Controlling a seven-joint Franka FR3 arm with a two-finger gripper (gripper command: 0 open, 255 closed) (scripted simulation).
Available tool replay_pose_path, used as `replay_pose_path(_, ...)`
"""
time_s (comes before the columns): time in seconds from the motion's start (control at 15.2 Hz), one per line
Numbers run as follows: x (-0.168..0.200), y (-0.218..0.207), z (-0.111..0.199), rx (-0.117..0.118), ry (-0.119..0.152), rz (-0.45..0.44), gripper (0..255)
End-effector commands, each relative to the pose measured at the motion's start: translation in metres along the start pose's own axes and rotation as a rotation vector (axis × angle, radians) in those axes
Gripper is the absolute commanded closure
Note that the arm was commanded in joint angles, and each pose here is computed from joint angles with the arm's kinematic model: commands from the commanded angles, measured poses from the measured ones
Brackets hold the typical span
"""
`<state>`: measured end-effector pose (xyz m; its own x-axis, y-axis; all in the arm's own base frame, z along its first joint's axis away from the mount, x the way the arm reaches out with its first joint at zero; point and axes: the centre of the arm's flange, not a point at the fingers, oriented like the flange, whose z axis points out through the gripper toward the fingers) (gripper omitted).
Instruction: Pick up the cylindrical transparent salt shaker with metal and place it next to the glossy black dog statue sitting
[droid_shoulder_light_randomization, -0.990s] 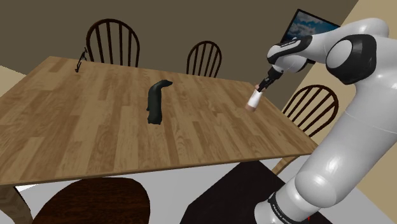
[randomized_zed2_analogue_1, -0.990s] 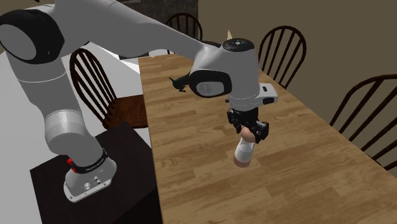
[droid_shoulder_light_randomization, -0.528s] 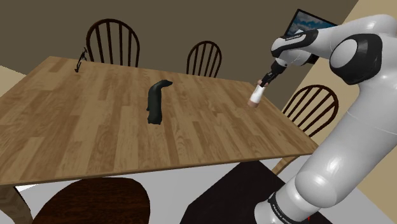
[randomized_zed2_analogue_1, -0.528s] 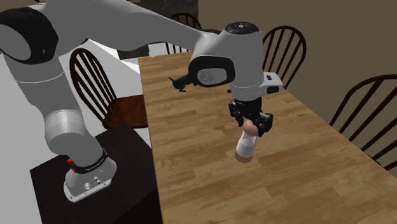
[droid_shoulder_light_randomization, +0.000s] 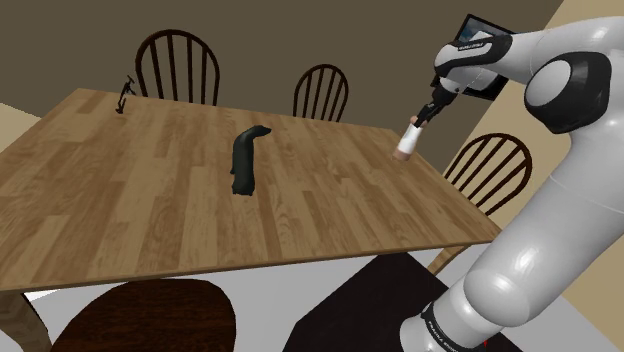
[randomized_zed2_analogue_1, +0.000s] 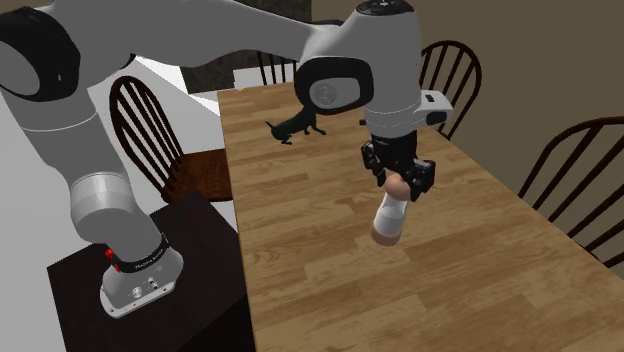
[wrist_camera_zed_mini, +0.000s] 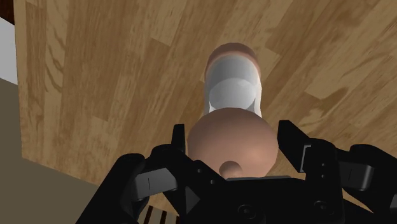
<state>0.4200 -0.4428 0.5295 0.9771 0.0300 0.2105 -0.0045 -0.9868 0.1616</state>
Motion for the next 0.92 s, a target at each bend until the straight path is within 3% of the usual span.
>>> replay_pose_path(0.0,0.003,0.001,-0.011,0.000,0.000,0.000,255)
replay_pose_path(0.86,0.017,0.013,-0.077,0.000,0.000,0.000,255)
